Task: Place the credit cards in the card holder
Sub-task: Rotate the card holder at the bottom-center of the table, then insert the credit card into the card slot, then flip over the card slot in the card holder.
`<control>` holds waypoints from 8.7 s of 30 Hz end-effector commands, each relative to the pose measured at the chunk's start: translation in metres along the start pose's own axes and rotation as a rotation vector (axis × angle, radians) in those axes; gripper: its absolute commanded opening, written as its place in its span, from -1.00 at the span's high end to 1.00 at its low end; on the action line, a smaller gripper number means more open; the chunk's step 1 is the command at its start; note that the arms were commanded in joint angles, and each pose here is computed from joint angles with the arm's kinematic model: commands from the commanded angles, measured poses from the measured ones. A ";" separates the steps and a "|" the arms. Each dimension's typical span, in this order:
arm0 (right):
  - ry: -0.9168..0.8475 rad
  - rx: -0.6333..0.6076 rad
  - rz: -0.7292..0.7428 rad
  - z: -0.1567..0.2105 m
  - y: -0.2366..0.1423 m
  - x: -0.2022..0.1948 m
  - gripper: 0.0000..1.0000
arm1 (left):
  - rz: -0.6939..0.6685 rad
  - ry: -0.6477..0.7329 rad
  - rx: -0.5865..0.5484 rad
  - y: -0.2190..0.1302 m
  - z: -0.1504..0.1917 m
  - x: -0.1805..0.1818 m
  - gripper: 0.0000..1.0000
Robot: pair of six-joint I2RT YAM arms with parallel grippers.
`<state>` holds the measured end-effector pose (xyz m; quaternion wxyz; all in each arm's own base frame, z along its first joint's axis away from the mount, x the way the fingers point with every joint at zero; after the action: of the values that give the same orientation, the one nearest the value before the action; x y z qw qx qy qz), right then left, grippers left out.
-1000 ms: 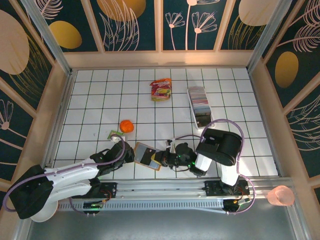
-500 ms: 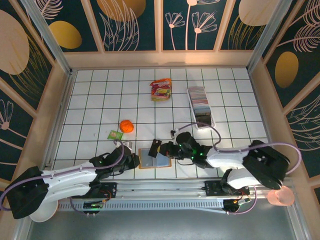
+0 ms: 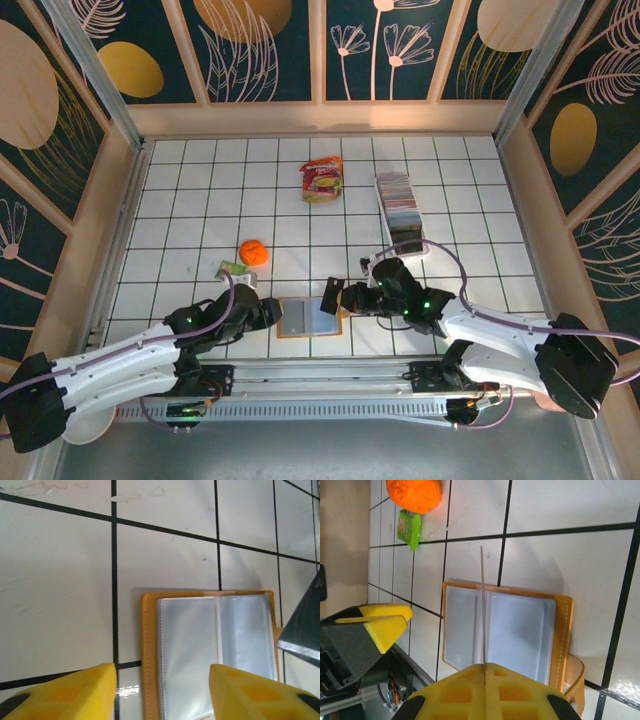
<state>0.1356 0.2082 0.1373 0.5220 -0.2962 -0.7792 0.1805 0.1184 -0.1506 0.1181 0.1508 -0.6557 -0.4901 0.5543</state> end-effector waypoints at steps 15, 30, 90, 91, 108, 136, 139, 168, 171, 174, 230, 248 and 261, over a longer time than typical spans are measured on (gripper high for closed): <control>-0.027 0.024 -0.062 0.008 0.003 0.008 1.00 | -0.200 0.162 0.200 0.040 0.008 -0.027 0.03; -0.002 0.099 -0.140 0.019 0.024 0.009 1.00 | -0.273 0.181 0.216 0.053 0.015 -0.012 0.36; 0.162 0.249 -0.188 0.044 0.075 -0.010 1.00 | -0.257 0.141 0.202 0.048 0.021 0.005 0.34; 0.162 0.253 -0.193 0.044 0.076 -0.009 1.00 | -0.259 0.139 0.201 0.047 0.021 0.005 0.34; 0.057 0.288 -0.128 0.031 0.100 0.012 0.95 | -0.249 0.113 0.157 0.043 0.020 0.012 0.35; -0.048 0.230 0.123 0.007 0.095 0.028 0.66 | -0.180 0.026 0.022 0.029 0.009 0.011 0.37; -0.045 0.235 0.127 0.008 0.098 0.027 0.64 | -0.141 0.016 0.040 0.032 0.012 0.012 0.36; -0.085 0.248 0.082 0.009 0.131 0.062 0.58 | -0.114 -0.003 0.099 0.043 0.024 0.020 0.59; -0.082 0.237 0.096 0.008 0.126 0.062 0.56 | -0.121 -0.004 0.085 0.042 0.022 0.020 0.57; -0.091 0.223 0.148 0.007 0.115 0.059 0.46 | -0.122 -0.006 0.071 0.040 0.021 0.021 0.51; 0.008 0.094 0.246 0.034 0.098 0.048 0.16 | -0.172 0.024 0.052 0.038 0.021 0.031 0.51; 0.009 0.007 0.048 0.027 0.103 0.079 0.19 | -0.147 -0.065 -0.058 0.026 0.013 0.039 0.60; -0.009 -0.008 -0.049 0.030 0.113 0.096 0.20 | -0.167 -0.165 -0.252 -0.002 -0.004 0.048 0.73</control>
<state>0.1106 0.3466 0.1198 0.5218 -0.2906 -0.7774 0.1972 0.1184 -0.1238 0.0937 0.0815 -0.6031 -0.5794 0.5422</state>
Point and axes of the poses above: each hand's point on the last joint's axis, 136 mm out from that joint toward the fingers, its own y axis out along the fingers, its own x axis along the line the jaws close on, z = x × y, the point moved 8 cm from there along -y, back along the fingers, and after that the axes turned 7 degrees about -y, right-handed, at the moved point
